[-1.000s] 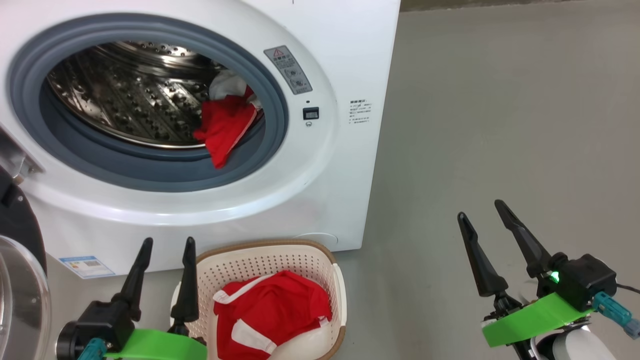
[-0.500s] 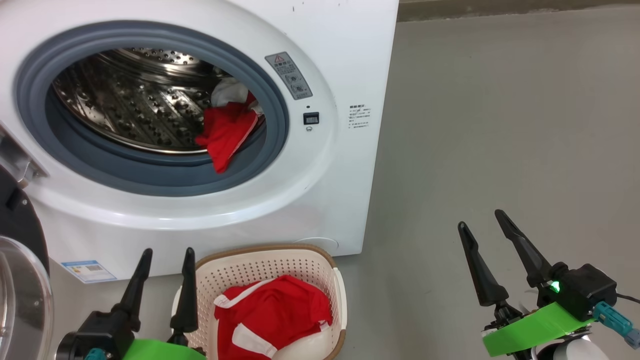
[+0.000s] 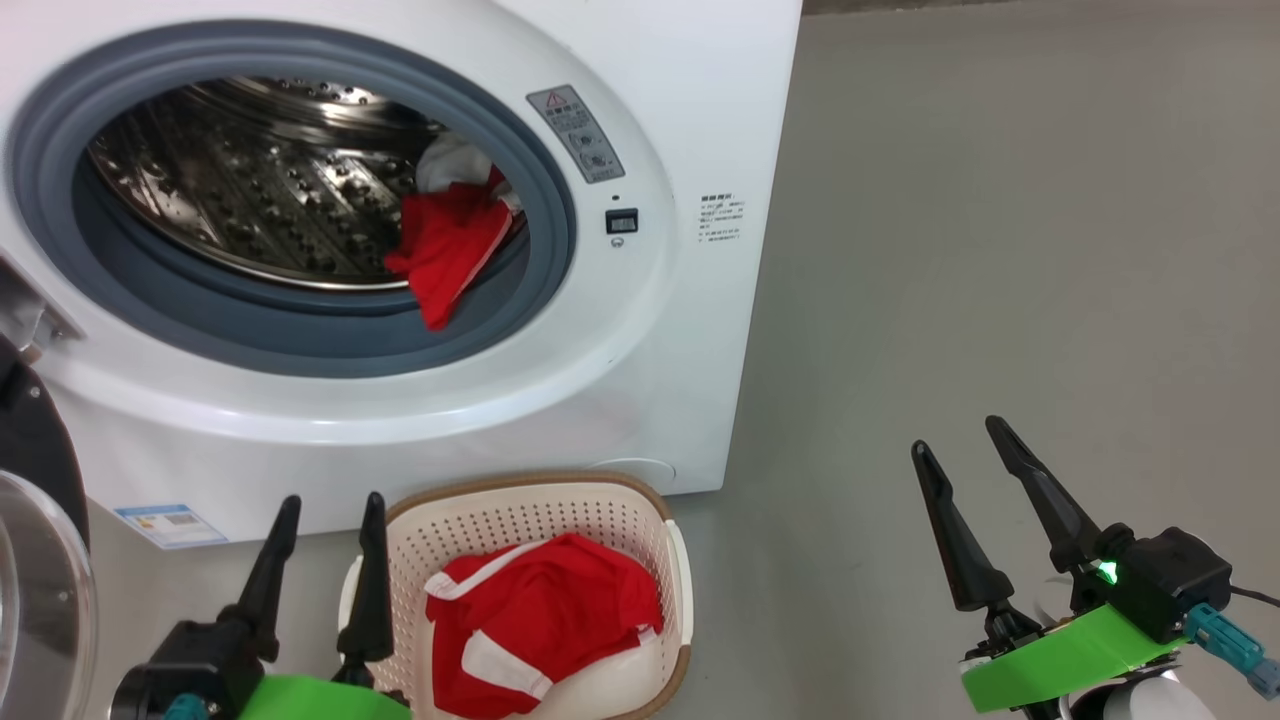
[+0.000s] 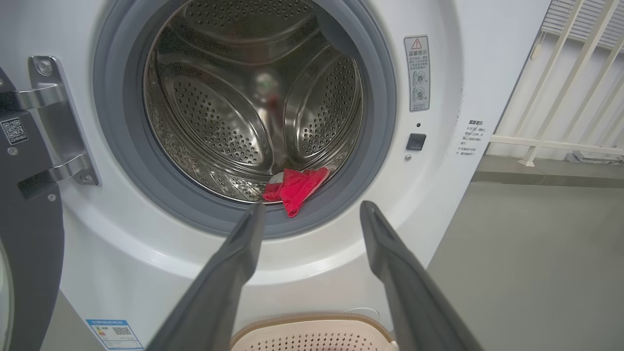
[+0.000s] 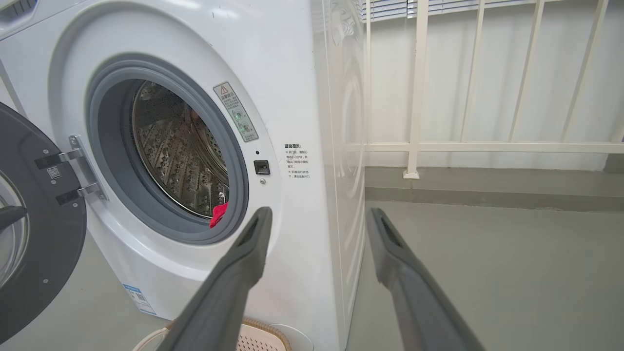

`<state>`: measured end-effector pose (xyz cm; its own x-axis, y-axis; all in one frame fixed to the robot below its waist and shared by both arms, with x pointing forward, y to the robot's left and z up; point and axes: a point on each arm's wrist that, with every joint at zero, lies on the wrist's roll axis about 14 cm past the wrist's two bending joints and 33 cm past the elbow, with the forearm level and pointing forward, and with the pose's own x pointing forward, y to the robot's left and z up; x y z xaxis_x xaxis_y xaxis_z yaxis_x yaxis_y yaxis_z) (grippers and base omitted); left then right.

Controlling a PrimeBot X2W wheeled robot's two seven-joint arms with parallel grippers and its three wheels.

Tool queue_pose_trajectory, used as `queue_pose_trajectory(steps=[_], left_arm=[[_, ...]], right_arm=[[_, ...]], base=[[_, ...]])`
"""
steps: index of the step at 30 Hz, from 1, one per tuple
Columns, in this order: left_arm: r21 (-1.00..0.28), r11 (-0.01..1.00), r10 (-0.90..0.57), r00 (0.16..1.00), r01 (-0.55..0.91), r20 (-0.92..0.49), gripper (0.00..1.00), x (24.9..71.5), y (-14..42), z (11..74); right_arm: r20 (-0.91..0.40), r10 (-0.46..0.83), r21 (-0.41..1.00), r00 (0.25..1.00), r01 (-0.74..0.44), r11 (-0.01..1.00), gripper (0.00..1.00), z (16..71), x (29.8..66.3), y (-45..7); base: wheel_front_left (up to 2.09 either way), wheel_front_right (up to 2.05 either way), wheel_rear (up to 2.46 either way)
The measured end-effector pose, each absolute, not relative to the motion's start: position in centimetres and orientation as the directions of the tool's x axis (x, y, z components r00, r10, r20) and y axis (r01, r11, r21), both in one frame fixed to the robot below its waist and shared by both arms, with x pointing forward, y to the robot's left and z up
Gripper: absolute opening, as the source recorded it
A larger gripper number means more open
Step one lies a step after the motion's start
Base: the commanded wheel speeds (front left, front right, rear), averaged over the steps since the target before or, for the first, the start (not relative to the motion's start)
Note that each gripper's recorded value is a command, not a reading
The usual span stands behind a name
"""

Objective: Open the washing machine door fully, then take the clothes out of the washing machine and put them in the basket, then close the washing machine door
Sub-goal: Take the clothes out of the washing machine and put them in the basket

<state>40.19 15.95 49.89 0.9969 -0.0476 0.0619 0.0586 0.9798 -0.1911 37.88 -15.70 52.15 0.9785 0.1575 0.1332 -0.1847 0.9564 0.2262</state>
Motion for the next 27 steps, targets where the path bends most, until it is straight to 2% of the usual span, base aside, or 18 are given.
queue_pose_trajectory(steps=[10,18,27], left_arm=[[-0.191,0.980,-0.039,0.996,0.054,0.081,1.00,43.4,16.1,50.3],[-0.176,0.984,-0.024,0.993,0.043,0.111,1.00,47.6,16.7,50.9],[-0.222,0.974,-0.032,0.995,0.054,0.100,1.00,52.5,16.5,49.9]], right_arm=[[0.100,0.175,0.222,0.980,-0.193,0.956,1.00,50.9,39.3,-15.4],[0.094,0.210,0.219,0.973,-0.226,0.949,1.00,50.2,41.7,-14.3],[0.072,0.237,0.218,0.969,-0.247,0.944,1.00,48.6,44.2,-13.5]], base=[[0.00,0.00,0.00],[0.00,0.00,0.00],[0.00,0.00,0.00]])
